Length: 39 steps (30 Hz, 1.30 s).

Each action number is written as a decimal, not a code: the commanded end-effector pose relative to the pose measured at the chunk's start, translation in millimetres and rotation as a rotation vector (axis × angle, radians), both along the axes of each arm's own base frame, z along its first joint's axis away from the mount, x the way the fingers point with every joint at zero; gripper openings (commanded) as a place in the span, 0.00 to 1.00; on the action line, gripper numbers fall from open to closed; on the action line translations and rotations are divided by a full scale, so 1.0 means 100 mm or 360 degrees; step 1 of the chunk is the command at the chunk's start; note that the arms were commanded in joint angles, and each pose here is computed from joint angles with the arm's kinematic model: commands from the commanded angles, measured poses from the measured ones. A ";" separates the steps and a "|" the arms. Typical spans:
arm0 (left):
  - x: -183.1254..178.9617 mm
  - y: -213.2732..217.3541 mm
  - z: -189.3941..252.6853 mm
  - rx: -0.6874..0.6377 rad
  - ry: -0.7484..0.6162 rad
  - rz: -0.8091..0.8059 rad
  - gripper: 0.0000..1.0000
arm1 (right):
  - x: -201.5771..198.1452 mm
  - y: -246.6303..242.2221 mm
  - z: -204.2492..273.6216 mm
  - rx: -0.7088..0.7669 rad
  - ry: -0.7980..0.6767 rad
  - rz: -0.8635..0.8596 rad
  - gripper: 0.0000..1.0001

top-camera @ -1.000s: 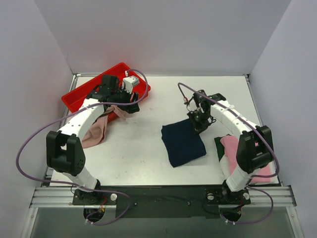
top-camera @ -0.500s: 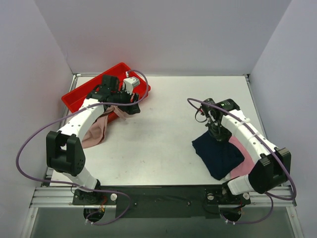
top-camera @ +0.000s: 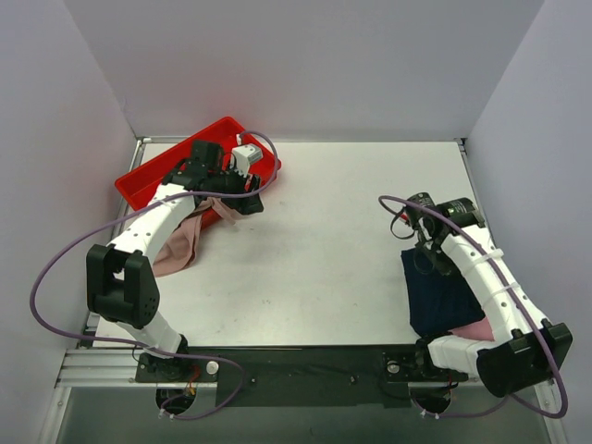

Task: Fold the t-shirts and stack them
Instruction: Put the neatly folded tshirt into the corner of the board with the right arm

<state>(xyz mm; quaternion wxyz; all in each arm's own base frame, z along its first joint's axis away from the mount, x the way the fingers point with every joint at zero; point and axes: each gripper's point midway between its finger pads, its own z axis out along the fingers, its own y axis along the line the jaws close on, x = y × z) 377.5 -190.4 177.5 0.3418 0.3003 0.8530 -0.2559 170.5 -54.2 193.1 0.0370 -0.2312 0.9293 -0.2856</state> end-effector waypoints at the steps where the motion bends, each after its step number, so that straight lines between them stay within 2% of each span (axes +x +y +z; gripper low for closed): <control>1: 0.03 -0.07 0.32 -0.0057 -0.0128 -0.0052 0.70 | -0.23 -0.29 0.17 -0.0198 0.0185 0.0128 0.00; 8: 0.02 -0.07 0.32 -0.0059 -0.0124 -0.0052 0.70 | -0.21 -0.48 -0.08 -0.0232 0.0305 0.0188 0.00; 13: 0.02 -0.08 0.32 -0.0070 -0.0114 -0.0050 0.70 | 0.03 -0.65 -0.17 -0.0283 0.0198 0.0171 0.00; 18: 0.02 -0.08 0.32 -0.0066 -0.0119 -0.0048 0.70 | -0.01 -0.73 -0.33 -0.0282 0.0355 0.0166 0.00; 19: 0.02 -0.08 0.32 -0.0068 -0.0120 -0.0046 0.70 | -0.03 -0.74 -0.35 -0.0283 0.0376 0.0157 0.06; 20: 0.01 -0.07 0.31 -0.0065 -0.0117 -0.0048 0.70 | -0.07 -0.80 -0.34 -0.0333 0.0401 0.0130 0.18; 22: 0.01 -0.07 0.31 -0.0065 -0.0117 -0.0048 0.70 | 0.00 -0.91 -0.23 -0.0469 0.0315 0.0051 0.68; 23: 0.01 -0.08 0.32 -0.0069 -0.0116 -0.0054 0.70 | 0.08 -0.99 -0.12 -0.0503 0.0192 -0.0047 0.95; 24: 0.01 -0.08 0.32 -0.0069 -0.0116 -0.0051 0.70 | 0.13 -1.03 -0.01 -0.0556 0.0098 -0.0123 1.00; 27: 0.01 -0.08 0.32 -0.0069 -0.0118 -0.0051 0.70 | 0.35 -1.05 0.35 -0.0519 -0.0241 -0.0290 1.00; 30: 0.00 -0.06 0.32 -0.0057 -0.0116 -0.0049 0.70 | 0.58 -0.80 0.43 -0.0196 -0.0535 -0.0321 1.00; 33: 0.01 -0.02 0.32 -0.0024 -0.0118 -0.0017 0.70 | 0.93 -0.17 0.38 0.0360 -0.0793 -0.0158 1.00; 36: -0.01 0.03 0.39 -0.0003 -0.0144 0.0000 0.70 | 1.25 0.39 0.46 0.0791 -0.1098 0.0025 1.00; 37: -0.03 0.07 0.44 0.0017 -0.0162 0.0018 0.70 | 1.23 0.65 0.33 0.0997 -0.1095 0.0070 1.00; 38: -0.04 0.09 0.46 0.0037 -0.0181 0.0021 0.70 | 1.39 0.79 0.43 0.1111 -0.1232 0.0131 1.00; 39: -0.09 0.15 0.48 0.0065 -0.0186 0.0040 0.70 | 1.35 0.98 0.30 0.1266 -0.1214 0.0144 1.00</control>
